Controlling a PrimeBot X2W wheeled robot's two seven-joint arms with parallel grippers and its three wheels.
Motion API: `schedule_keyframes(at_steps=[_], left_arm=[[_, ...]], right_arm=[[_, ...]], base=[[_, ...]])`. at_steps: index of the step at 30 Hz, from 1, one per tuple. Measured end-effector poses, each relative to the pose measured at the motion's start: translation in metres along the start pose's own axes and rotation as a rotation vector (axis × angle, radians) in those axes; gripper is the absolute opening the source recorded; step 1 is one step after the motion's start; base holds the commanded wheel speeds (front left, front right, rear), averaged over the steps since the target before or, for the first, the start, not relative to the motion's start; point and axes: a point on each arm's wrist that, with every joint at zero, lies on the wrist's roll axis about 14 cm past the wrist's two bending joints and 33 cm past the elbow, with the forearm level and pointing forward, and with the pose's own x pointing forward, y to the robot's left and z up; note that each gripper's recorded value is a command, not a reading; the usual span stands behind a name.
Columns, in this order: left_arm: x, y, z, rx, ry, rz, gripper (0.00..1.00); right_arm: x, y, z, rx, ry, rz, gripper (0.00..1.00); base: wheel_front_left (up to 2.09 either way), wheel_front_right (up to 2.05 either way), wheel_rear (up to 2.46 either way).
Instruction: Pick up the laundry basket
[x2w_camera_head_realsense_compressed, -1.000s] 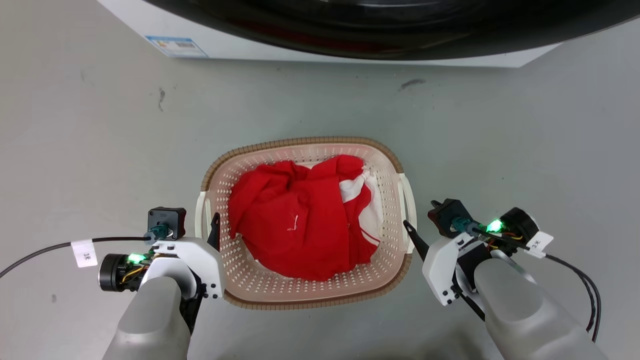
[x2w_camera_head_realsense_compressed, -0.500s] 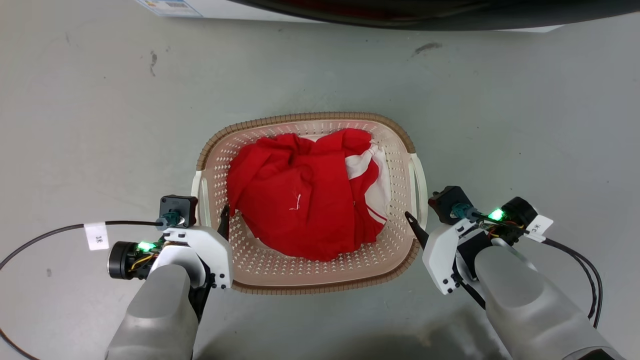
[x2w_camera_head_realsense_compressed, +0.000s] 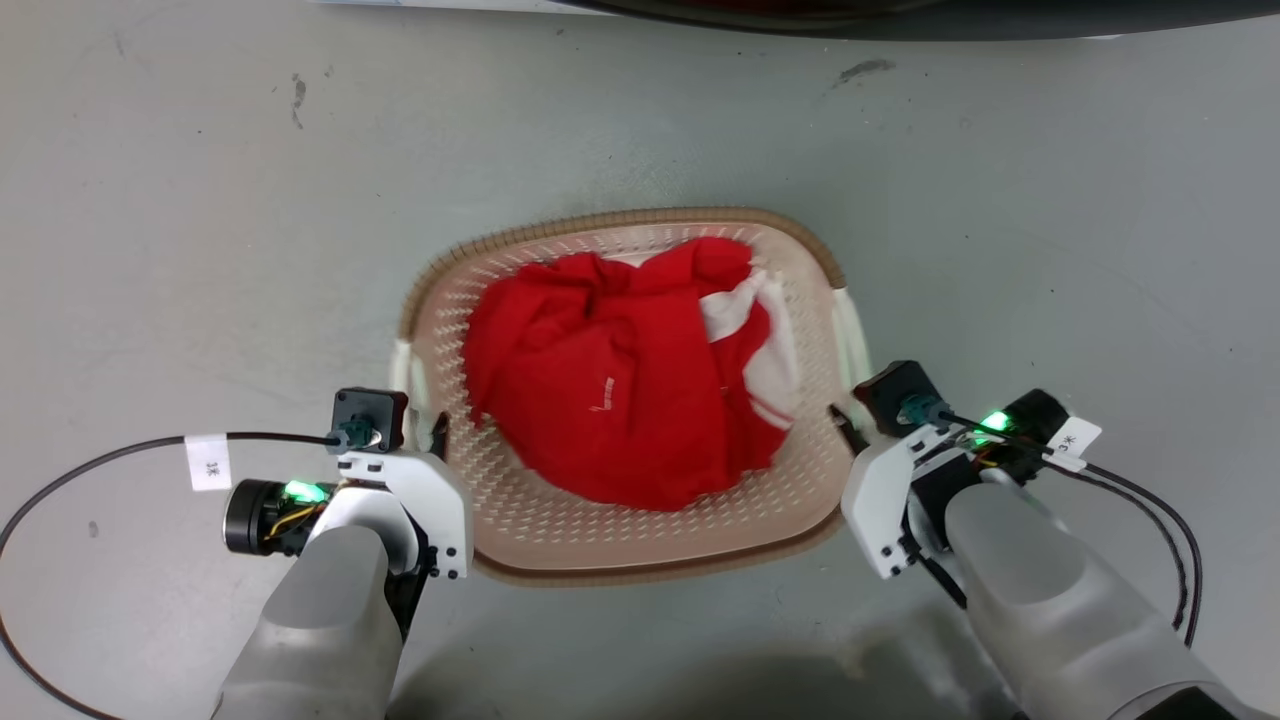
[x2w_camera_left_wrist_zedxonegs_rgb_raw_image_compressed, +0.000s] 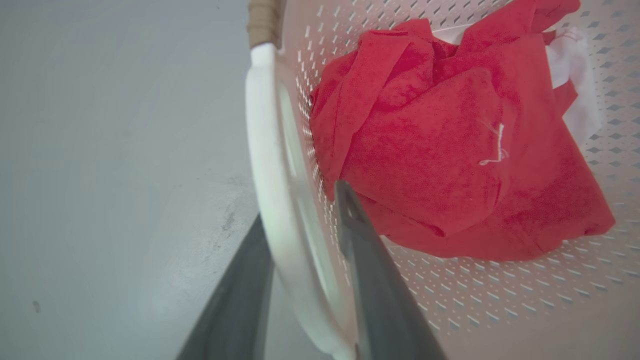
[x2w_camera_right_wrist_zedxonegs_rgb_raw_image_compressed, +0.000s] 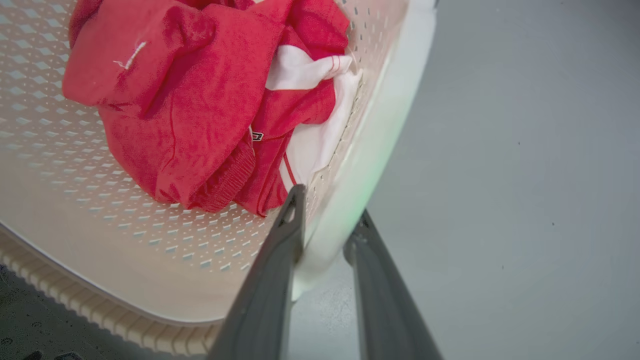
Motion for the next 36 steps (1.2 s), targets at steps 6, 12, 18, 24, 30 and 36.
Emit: schedule_keyframes(at_steps=[6,12,18,24,30,36], left_arm=[[-0.003,-0.002,0.005,0.002,-0.009,-0.004,0.00],[-0.016,-0.003,0.016,-0.005,-0.043,0.001,0.00],[-0.039,-0.006,0.028,-0.003,-0.075,-0.003,0.00],[-0.066,-0.010,0.035,0.015,-0.074,-0.008,0.00],[-0.093,-0.018,0.040,0.033,-0.083,-0.017,0.00],[-0.119,-0.028,0.035,0.048,-0.068,-0.032,0.00]], right_arm=[[-0.002,-0.005,0.007,-0.001,-0.012,-0.013,0.00],[-0.015,-0.003,0.019,-0.012,-0.039,-0.024,0.00],[-0.040,0.003,0.026,-0.015,-0.044,-0.041,0.00],[-0.070,0.011,0.031,-0.017,-0.041,-0.060,0.00],[-0.099,0.020,0.033,-0.007,-0.038,-0.084,0.00],[-0.126,0.030,0.023,0.012,-0.009,-0.105,0.00]], base=[[0.00,0.00,0.00],[0.00,0.00,0.00],[0.00,0.00,0.00],[0.00,0.00,0.00],[0.00,0.00,0.00],[0.00,0.00,0.00]])
